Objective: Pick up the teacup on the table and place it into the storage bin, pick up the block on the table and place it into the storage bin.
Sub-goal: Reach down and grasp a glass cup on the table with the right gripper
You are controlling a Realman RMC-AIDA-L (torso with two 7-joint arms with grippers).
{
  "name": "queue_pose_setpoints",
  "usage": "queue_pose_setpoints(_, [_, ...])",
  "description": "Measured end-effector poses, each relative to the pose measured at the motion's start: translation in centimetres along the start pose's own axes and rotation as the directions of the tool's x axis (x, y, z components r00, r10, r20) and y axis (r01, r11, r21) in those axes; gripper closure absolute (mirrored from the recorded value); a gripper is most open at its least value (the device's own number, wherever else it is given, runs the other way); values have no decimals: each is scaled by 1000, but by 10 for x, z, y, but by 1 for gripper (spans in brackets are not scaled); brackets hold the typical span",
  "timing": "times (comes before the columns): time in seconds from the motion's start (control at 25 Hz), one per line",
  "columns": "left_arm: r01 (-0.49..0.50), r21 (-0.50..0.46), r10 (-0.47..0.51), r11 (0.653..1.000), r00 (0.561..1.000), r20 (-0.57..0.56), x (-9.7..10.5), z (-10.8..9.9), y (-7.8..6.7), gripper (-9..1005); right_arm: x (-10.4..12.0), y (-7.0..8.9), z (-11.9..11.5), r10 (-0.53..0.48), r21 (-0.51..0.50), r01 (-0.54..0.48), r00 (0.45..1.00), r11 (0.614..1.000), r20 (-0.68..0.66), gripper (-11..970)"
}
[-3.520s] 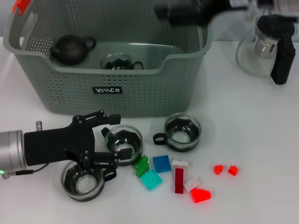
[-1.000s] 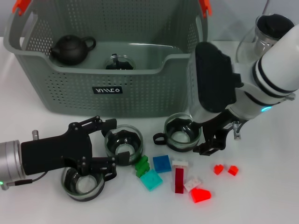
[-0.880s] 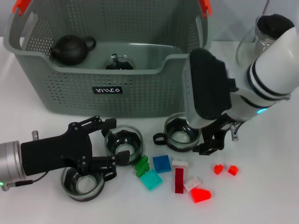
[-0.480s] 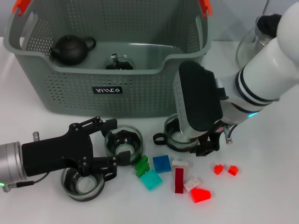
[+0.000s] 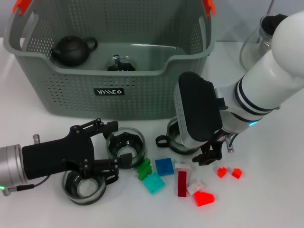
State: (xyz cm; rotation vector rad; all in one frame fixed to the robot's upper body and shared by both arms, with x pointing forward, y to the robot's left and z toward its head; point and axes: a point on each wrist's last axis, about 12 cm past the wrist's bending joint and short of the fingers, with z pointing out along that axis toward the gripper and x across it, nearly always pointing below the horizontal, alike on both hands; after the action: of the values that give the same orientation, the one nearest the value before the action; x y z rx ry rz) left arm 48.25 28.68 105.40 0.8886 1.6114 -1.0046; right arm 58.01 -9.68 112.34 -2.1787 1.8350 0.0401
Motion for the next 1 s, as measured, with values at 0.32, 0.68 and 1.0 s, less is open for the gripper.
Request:
queue_pose_setpoints(0.32, [0, -9, 0, 1000, 1000, -4, 0, 0, 1, 62, 0, 2, 1, 9, -18, -8, 1000, 1000, 10, 328])
queue_pose_setpoints(0.68, [-1, -11, 1, 1000, 1000, -5, 1, 0, 1, 62, 2, 1, 1, 18, -19, -18, 1000, 1000, 4, 363])
queue_pose_setpoints(1.0, [1, -13, -1, 1000, 1000, -5, 1, 0, 1, 62, 6, 1, 3, 34, -32, -34, 999, 999, -9, 656])
